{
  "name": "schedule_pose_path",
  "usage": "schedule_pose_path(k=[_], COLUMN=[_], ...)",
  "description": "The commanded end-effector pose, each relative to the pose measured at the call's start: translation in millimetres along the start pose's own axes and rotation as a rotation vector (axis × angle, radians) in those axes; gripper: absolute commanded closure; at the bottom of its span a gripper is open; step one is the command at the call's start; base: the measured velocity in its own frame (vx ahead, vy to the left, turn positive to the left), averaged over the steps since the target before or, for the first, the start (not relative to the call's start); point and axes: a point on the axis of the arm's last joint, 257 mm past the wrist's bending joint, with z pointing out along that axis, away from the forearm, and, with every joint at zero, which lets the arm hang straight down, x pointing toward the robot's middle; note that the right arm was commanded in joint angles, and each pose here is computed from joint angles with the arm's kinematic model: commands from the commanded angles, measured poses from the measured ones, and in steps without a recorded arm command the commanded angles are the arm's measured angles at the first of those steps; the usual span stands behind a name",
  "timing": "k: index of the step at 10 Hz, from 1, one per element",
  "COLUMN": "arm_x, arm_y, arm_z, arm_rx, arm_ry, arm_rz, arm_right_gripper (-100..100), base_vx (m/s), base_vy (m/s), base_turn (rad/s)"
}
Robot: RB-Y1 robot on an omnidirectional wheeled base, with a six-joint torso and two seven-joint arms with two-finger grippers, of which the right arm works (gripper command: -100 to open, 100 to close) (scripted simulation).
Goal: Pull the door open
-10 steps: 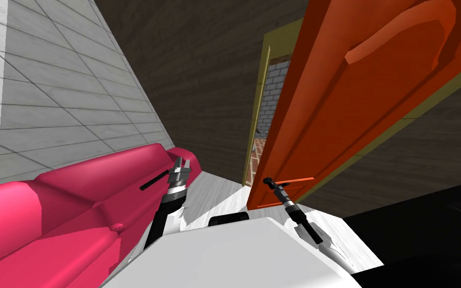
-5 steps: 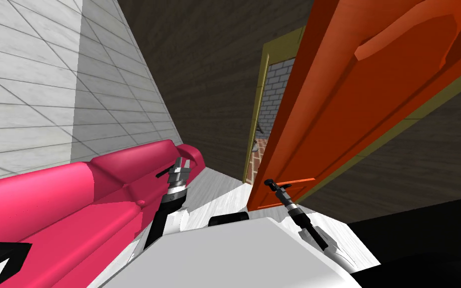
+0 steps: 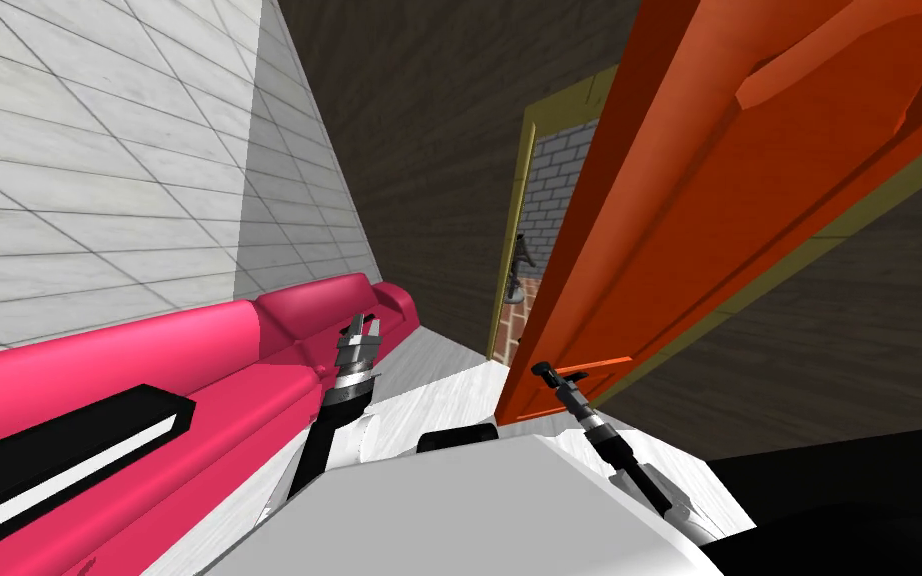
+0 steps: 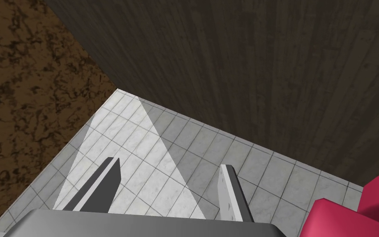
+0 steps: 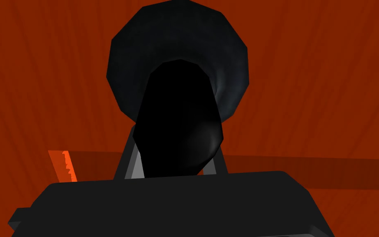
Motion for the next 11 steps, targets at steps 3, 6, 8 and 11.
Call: schedule_pose_path(k=[3, 6, 8, 11], arm_x=[-1.2, -2.0, -3.2, -5.1], arm_y=[0.7, -0.3, 0.1, 0.9], arm_z=[-7.6, -16.7, -21.4, -28.5], arm_rx=[-0.002, -0.002, -0.003, -0.006], arm_ry=[0.008, 0.018, 0.023, 0.032], arm_rz=[0.000, 0.000, -0.001, -0.003], arm_right_gripper=[100, 100, 100, 100], base_vx=[-0.183, -0.208, -0.209, -0.202], base_vy=[-0.050, -0.079, -0.081, -0.071], base_turn=[0.103, 0.188, 0.168, 0.179])
